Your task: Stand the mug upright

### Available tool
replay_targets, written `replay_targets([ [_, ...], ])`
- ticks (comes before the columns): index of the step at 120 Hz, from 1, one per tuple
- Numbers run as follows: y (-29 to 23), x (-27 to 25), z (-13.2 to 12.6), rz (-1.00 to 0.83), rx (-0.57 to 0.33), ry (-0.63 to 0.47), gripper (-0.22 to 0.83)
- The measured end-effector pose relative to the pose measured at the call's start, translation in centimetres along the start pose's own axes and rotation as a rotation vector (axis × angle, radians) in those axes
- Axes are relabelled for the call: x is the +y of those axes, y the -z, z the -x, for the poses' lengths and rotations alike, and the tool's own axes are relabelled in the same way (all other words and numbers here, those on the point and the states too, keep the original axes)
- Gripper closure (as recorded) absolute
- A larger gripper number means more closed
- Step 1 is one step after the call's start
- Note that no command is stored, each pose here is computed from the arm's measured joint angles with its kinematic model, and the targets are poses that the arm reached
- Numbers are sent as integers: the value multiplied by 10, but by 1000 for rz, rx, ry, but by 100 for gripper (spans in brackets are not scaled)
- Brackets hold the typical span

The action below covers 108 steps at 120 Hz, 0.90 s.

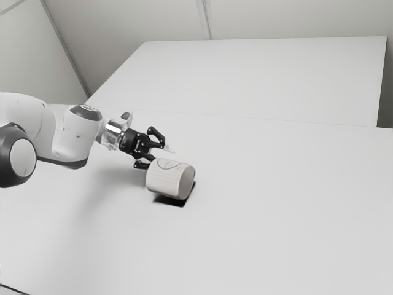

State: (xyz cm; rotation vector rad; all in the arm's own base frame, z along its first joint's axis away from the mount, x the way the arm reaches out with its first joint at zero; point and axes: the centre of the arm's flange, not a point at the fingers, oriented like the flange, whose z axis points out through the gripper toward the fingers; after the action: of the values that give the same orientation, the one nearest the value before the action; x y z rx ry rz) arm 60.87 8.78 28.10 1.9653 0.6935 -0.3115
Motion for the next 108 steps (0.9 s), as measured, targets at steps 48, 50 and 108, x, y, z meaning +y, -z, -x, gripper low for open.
replay_targets([
  [48,-4,28,11,-62,28,-32,75],
  [50,-3,33,14,-75,30,-43,76],
  [108,-4,86,102,-804,192,-436,78],
])
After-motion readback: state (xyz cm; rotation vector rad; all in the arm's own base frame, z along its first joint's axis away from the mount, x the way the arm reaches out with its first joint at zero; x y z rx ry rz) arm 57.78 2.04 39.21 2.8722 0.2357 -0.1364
